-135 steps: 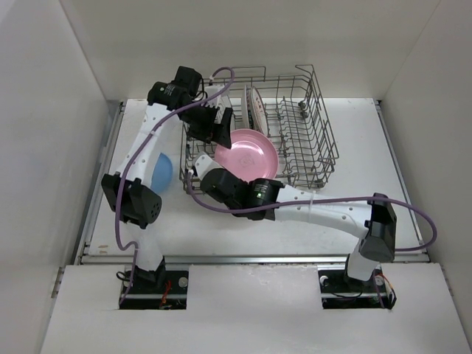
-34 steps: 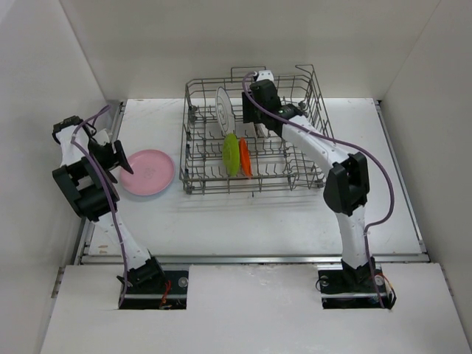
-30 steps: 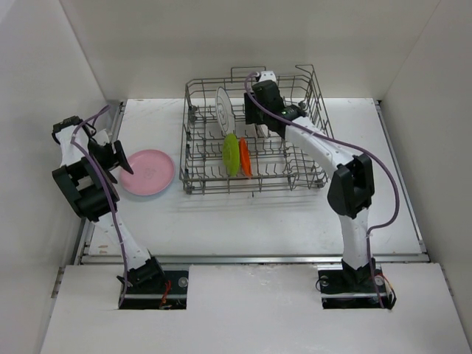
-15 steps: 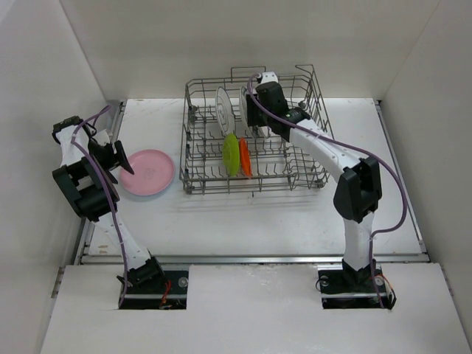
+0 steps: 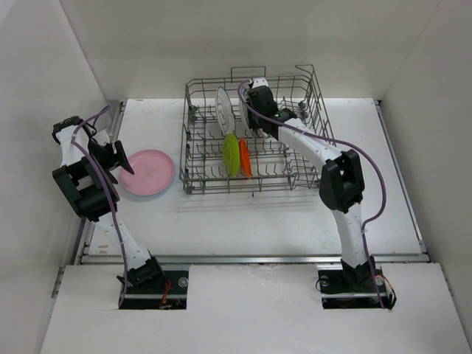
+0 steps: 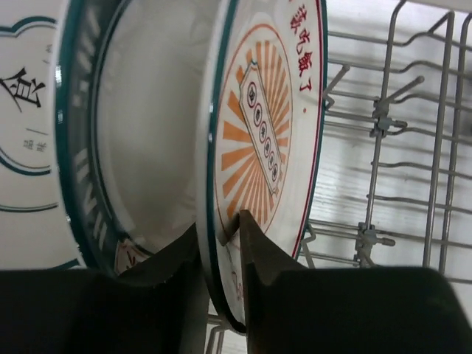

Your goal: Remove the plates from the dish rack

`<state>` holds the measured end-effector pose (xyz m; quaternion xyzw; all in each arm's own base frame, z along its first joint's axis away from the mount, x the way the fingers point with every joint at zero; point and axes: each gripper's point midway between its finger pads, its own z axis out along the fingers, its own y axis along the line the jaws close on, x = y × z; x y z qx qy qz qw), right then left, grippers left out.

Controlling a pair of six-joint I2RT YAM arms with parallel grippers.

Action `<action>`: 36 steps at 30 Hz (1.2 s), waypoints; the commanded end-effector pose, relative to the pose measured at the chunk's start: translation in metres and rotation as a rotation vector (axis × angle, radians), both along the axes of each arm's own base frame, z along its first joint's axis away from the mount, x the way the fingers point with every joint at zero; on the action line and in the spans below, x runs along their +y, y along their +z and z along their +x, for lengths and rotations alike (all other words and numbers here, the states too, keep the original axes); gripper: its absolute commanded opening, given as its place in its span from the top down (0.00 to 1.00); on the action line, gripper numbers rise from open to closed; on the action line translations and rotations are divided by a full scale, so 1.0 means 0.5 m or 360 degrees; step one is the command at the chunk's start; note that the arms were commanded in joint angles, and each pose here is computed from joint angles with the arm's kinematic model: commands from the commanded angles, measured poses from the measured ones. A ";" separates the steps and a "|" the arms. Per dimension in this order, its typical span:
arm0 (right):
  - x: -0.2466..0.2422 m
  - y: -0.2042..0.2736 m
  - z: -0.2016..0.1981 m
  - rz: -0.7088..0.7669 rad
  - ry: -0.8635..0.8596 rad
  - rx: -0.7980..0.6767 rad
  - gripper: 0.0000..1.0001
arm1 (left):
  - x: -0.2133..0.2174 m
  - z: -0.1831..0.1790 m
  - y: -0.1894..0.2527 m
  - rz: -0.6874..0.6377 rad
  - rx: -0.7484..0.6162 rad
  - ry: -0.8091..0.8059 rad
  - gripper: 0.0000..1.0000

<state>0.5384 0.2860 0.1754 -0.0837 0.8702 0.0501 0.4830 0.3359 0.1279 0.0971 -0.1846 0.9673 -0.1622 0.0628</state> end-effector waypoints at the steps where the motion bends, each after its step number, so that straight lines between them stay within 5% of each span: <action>1: -0.007 0.093 0.020 0.0024 0.0011 -0.0167 0.77 | -0.005 0.000 0.066 0.0045 -0.0113 -0.0020 0.36; 5: -0.033 0.129 0.021 -0.0044 -0.0045 -0.0236 1.00 | -0.008 -0.004 0.073 0.0045 -0.0113 -0.0020 0.36; 14: -0.090 0.427 -0.010 0.0071 -0.0142 -0.0721 1.00 | -0.010 0.014 0.112 0.0037 -0.0199 -0.0010 0.36; 23: -0.124 0.534 -0.098 0.0102 -0.0214 -0.0851 1.00 | -0.027 -0.004 0.165 0.0084 -0.0282 -0.0040 0.36; 30: -0.078 0.515 -0.300 -0.0018 0.0026 -0.0702 1.00 | -0.038 -0.032 0.211 0.0183 -0.0374 -0.0097 0.32; 36: -0.001 0.430 -0.557 -0.0077 0.0475 -0.0508 1.00 | -0.089 -0.039 0.259 0.0092 -0.0450 -0.0208 0.30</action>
